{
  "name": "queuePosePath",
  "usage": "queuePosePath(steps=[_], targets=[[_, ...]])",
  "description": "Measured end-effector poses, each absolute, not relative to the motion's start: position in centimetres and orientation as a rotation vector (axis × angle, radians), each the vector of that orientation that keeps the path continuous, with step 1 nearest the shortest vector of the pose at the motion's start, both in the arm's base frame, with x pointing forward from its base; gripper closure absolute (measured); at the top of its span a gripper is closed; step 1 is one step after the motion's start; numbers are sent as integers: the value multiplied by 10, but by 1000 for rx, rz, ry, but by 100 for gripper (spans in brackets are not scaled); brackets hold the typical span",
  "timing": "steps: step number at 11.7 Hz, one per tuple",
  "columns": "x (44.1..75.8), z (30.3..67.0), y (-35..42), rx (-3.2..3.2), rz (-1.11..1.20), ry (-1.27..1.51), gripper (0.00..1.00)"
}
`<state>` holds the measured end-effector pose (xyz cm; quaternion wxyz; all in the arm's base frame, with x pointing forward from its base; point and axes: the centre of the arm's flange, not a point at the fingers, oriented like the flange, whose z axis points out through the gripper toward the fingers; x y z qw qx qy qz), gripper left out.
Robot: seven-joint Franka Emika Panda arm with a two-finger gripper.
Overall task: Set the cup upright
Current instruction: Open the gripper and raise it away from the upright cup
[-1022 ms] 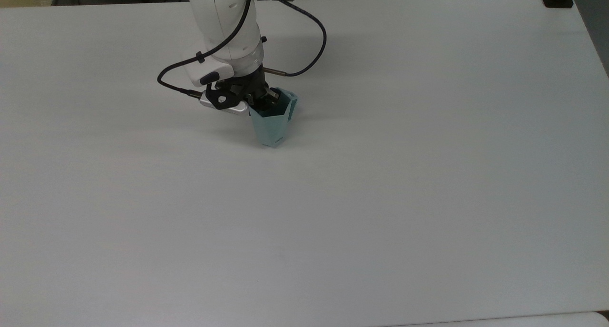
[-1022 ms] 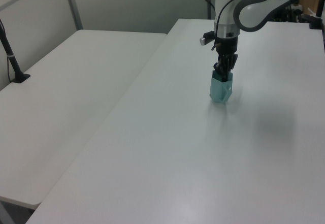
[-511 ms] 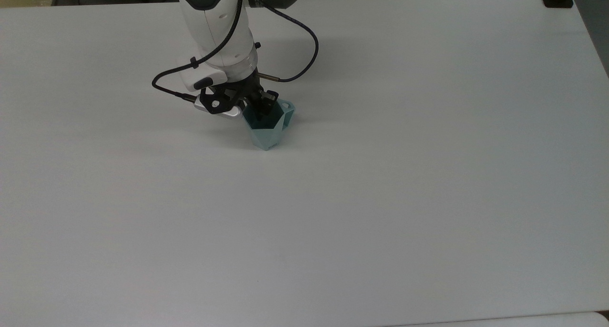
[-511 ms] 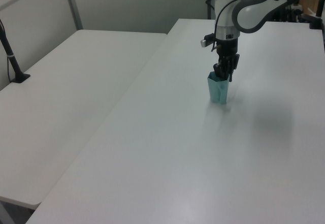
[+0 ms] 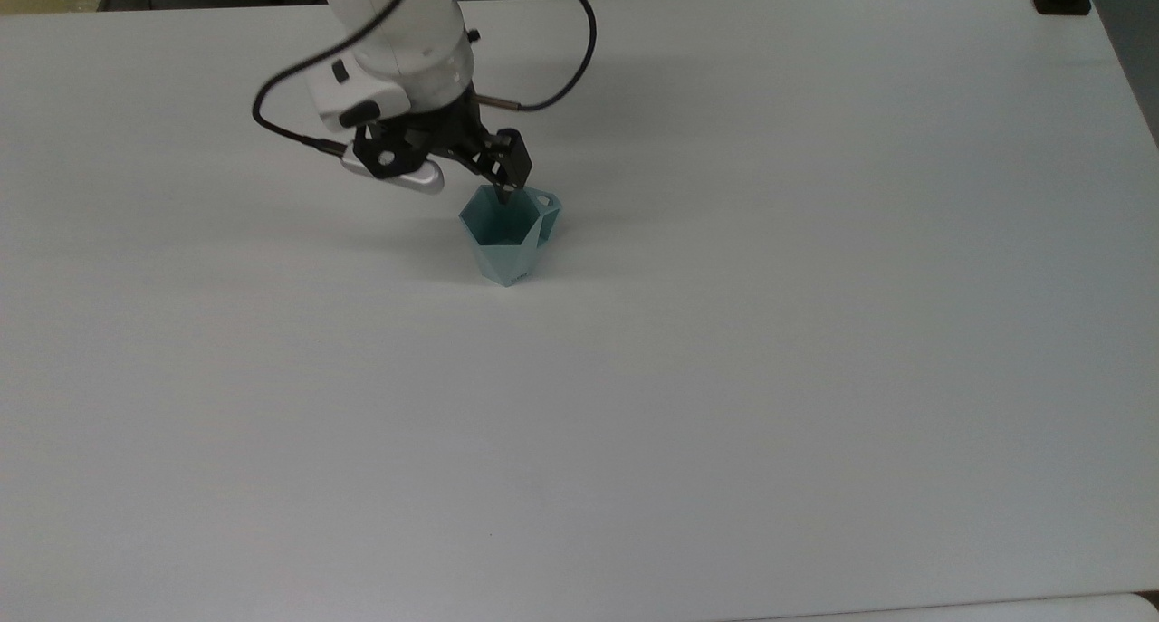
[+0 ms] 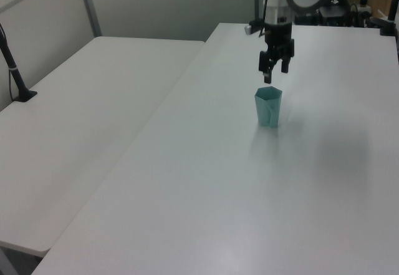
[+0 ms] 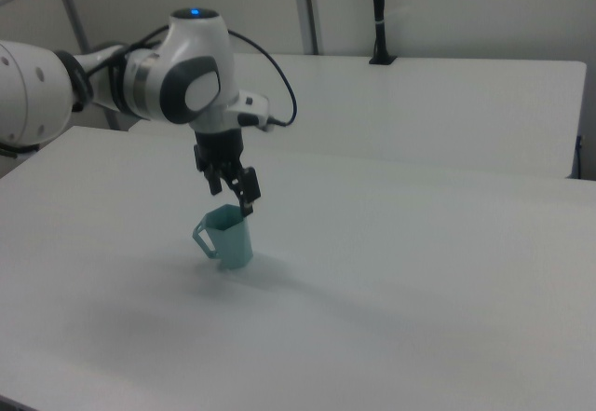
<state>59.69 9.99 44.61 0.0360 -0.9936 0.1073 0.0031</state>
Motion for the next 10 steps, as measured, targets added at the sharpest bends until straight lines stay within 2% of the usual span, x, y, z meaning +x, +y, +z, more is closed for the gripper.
queuePosePath(steps=[2, 4, 6, 8, 10], targets=[[598, 483, 96, -3033, -85, 331, 0], [598, 537, 67, -3000, -233, 372, 0], [582, 587, 34, -3009, -332, 210, 0], [558, 606, 23, -3041, -259, 42, 0], [547, 614, 12, -3057, -221, -29, 0]])
